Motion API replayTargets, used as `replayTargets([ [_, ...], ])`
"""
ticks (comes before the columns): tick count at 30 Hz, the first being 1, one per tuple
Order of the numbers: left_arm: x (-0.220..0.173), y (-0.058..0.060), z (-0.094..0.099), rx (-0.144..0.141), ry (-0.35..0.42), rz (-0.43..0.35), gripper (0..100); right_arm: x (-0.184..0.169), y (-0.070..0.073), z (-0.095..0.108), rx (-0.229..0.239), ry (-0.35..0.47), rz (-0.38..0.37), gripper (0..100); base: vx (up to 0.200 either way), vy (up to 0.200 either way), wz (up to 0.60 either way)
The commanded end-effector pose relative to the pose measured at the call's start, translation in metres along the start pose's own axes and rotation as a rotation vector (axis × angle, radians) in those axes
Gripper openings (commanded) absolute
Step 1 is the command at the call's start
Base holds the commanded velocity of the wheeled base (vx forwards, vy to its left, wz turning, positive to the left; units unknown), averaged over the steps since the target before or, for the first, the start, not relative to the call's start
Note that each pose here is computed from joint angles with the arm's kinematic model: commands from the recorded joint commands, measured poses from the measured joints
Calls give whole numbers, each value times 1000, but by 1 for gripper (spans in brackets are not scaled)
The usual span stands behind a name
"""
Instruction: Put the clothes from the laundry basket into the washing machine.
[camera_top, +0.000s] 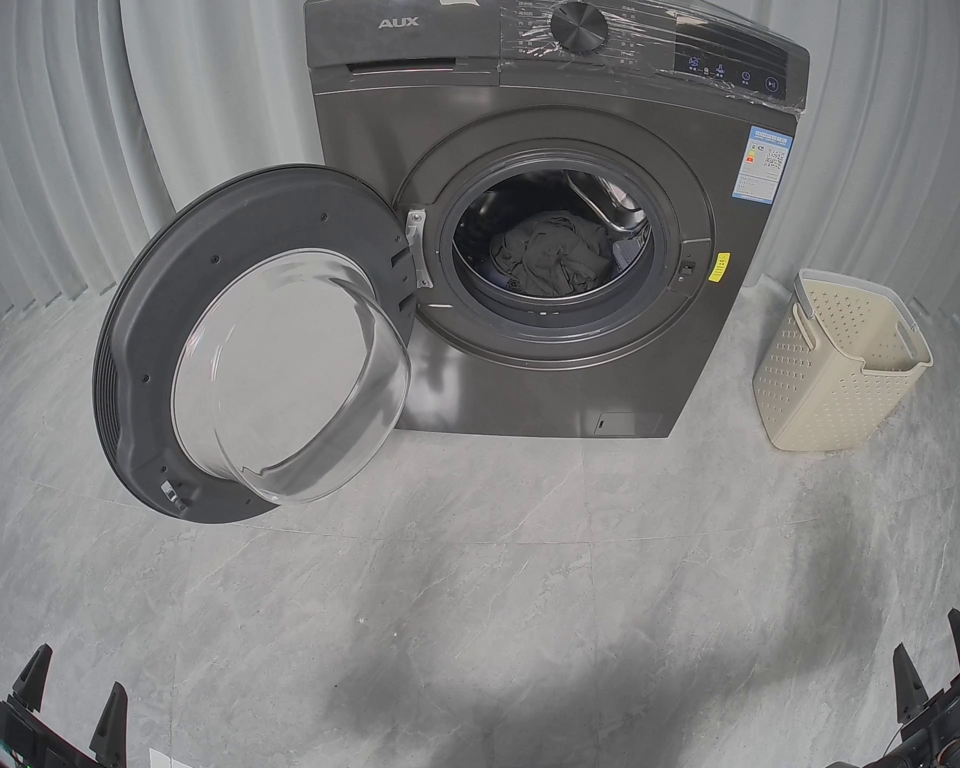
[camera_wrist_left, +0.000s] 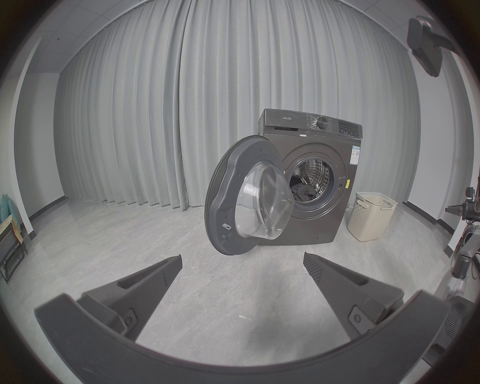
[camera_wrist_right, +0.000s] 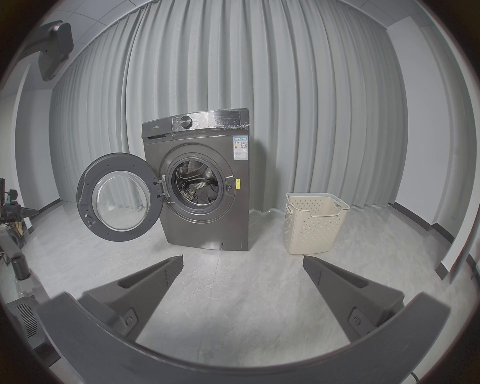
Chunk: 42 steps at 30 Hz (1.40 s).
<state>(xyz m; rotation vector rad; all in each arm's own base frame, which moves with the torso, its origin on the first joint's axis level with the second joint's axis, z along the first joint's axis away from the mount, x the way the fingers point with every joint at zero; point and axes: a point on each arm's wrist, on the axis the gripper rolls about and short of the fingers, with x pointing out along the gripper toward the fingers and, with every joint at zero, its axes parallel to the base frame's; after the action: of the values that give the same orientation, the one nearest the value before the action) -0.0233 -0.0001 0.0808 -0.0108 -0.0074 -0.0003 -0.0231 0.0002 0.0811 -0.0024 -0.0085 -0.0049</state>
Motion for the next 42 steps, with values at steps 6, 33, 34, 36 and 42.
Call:
replayTargets([
  [6,1,0,-5,-3,7,0,100,0,0,-5,-1,4,0,100,67,0,0],
  [33,1,0,-5,3,7,3,100,0,0,-5,1,4,0,100,22,126,0],
  [34,1,0,-5,3,7,5,100,0,0,-5,-1,4,0,100,0,200,0],
  [36,1,0,-5,6,7,6,100,0,0,-5,-1,4,0,100,0,200,0],
  [42,0,0,-5,9,6,8,100,0,0,-5,-1,4,0,100,0,33,0],
])
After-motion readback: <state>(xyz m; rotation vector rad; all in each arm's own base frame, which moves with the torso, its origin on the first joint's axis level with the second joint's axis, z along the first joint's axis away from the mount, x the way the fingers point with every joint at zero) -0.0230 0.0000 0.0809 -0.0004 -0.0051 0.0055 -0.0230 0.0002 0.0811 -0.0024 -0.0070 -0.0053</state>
